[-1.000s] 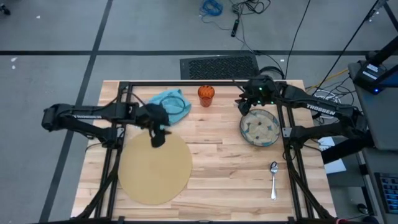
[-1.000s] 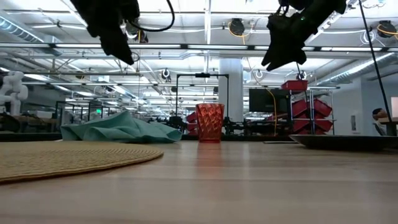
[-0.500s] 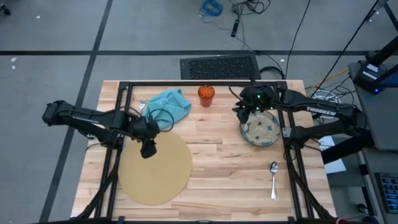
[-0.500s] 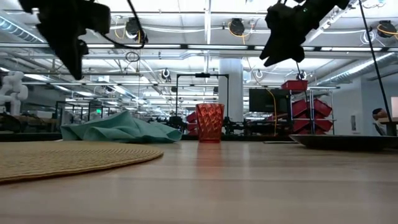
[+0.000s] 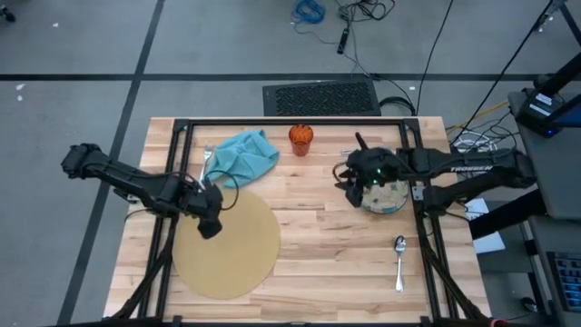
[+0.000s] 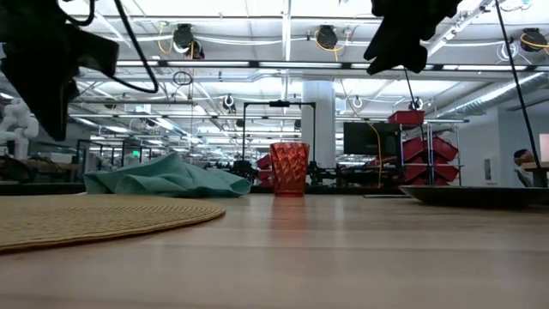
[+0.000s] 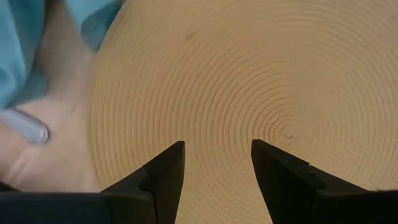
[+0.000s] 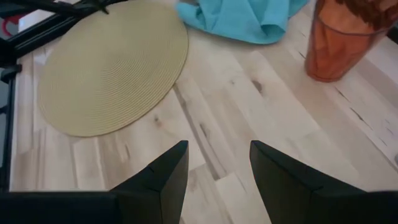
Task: Set table place
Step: Move the beige table mat to the center of the table
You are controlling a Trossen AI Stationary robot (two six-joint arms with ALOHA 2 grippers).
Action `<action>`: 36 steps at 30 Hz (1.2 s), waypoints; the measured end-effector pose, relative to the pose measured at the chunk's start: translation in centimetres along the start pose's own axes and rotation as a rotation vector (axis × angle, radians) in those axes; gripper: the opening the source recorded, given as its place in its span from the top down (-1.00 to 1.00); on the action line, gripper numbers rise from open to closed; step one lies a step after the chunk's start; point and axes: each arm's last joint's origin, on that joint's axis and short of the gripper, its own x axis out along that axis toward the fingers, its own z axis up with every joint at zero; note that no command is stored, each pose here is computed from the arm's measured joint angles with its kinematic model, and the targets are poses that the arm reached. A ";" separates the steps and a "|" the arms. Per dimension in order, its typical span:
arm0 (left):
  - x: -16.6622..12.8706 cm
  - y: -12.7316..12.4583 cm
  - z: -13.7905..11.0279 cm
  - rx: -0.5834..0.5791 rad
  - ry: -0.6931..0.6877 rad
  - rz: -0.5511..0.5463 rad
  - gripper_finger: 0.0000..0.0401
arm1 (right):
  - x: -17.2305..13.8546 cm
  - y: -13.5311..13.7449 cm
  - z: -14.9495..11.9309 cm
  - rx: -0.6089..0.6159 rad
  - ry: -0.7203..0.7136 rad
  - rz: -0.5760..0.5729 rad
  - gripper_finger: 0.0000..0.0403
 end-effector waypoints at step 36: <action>5.9 6.3 0.9 -0.372 -0.033 0.307 0.15 | -0.3 4.2 -2.4 -0.059 -0.008 0.001 0.18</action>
